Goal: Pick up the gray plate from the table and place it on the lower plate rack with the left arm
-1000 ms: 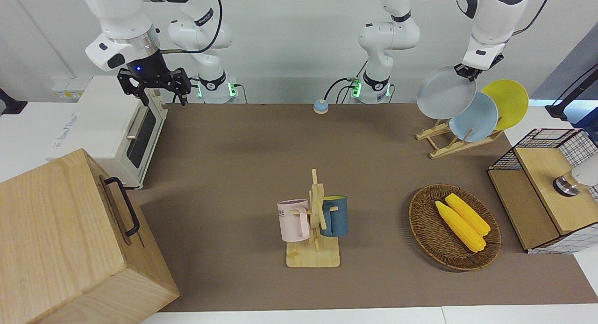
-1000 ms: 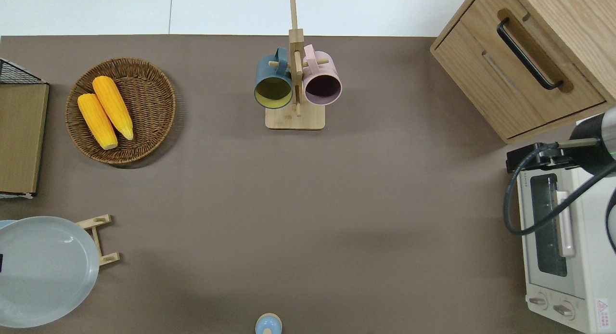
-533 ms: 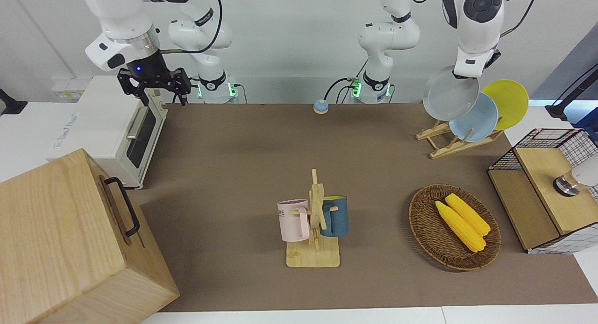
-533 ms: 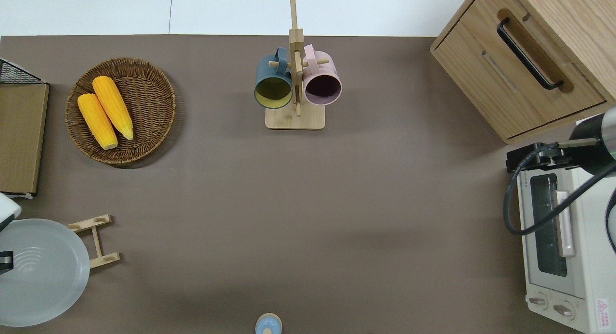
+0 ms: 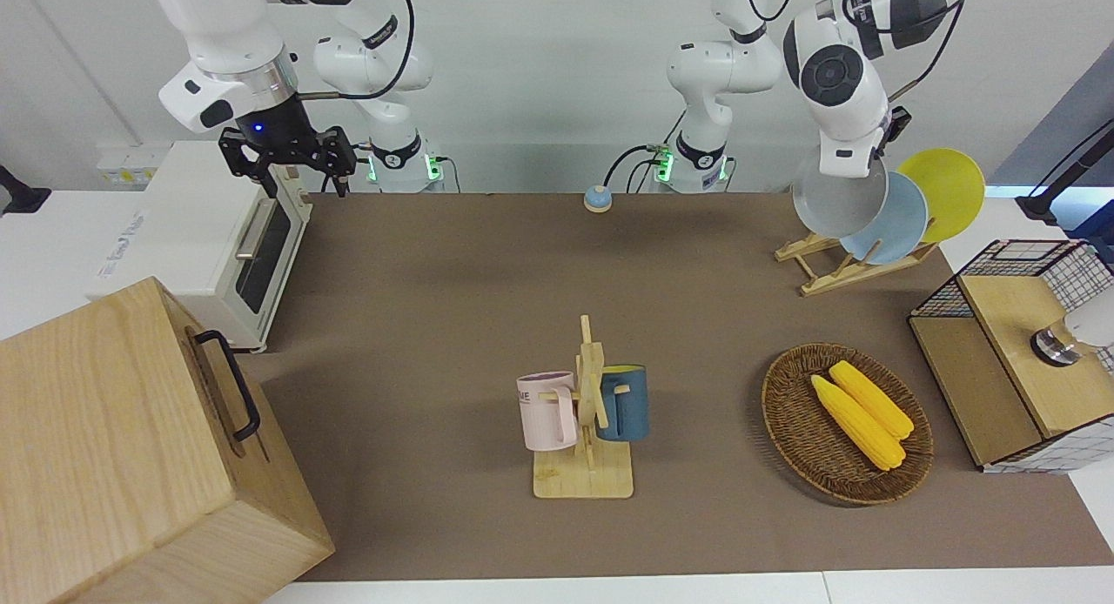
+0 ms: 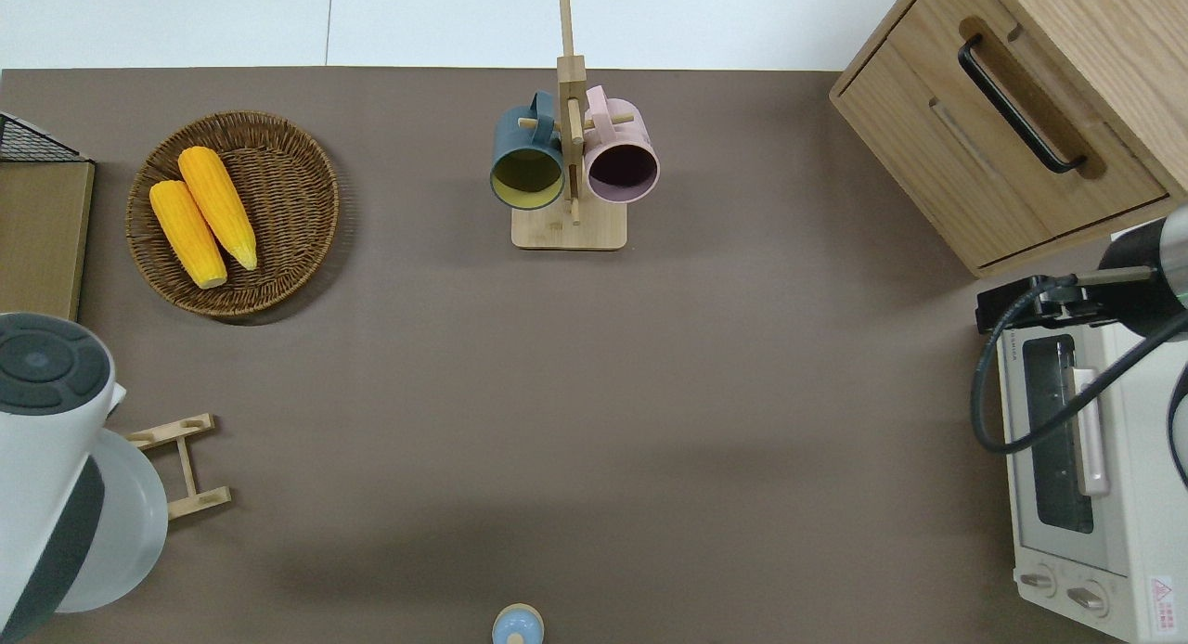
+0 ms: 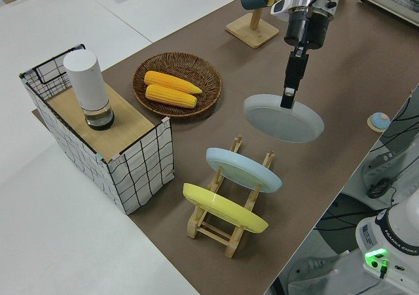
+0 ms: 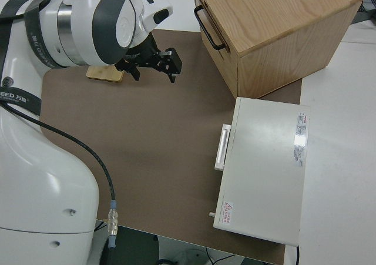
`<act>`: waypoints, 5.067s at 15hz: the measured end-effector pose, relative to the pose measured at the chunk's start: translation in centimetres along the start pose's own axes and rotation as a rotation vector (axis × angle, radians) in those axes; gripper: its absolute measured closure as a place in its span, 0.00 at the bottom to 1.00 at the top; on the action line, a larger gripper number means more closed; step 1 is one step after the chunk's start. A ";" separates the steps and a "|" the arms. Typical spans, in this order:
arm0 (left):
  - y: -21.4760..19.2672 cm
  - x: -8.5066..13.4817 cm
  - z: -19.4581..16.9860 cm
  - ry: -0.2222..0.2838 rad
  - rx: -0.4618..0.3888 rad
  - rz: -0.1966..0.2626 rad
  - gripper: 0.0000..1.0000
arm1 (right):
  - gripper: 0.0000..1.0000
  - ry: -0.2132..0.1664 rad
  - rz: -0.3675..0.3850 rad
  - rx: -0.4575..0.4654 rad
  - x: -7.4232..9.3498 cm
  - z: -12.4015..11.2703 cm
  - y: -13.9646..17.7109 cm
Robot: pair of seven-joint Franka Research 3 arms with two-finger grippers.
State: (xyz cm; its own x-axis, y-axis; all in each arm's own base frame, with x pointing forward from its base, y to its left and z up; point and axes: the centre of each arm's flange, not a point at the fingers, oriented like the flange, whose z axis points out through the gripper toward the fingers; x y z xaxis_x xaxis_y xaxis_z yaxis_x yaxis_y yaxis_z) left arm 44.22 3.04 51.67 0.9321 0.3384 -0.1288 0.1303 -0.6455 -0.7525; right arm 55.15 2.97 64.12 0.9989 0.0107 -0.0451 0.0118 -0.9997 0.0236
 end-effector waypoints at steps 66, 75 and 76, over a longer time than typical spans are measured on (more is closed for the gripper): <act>3.3 6.0 -12.4 0.154 -0.796 0.239 0.00 | 0.01 0.000 0.000 0.000 0.0 0.0 0.0; 0.4 5.2 -11.6 0.198 -0.836 0.298 0.00 | 0.01 0.000 0.000 0.000 0.0 0.0 0.0; 0.3 5.2 -11.7 0.201 -0.837 0.297 0.00 | 0.01 0.000 0.000 0.000 0.0 0.0 0.0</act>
State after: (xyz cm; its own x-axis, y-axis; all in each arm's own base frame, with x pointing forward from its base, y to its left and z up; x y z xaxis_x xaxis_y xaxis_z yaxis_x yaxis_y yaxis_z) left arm 53.07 -3.39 58.30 0.9977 0.0036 -0.0684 0.0049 -0.9998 0.0181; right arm 55.15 2.97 64.12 0.9989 0.0107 -0.0451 0.0118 -0.9997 0.0236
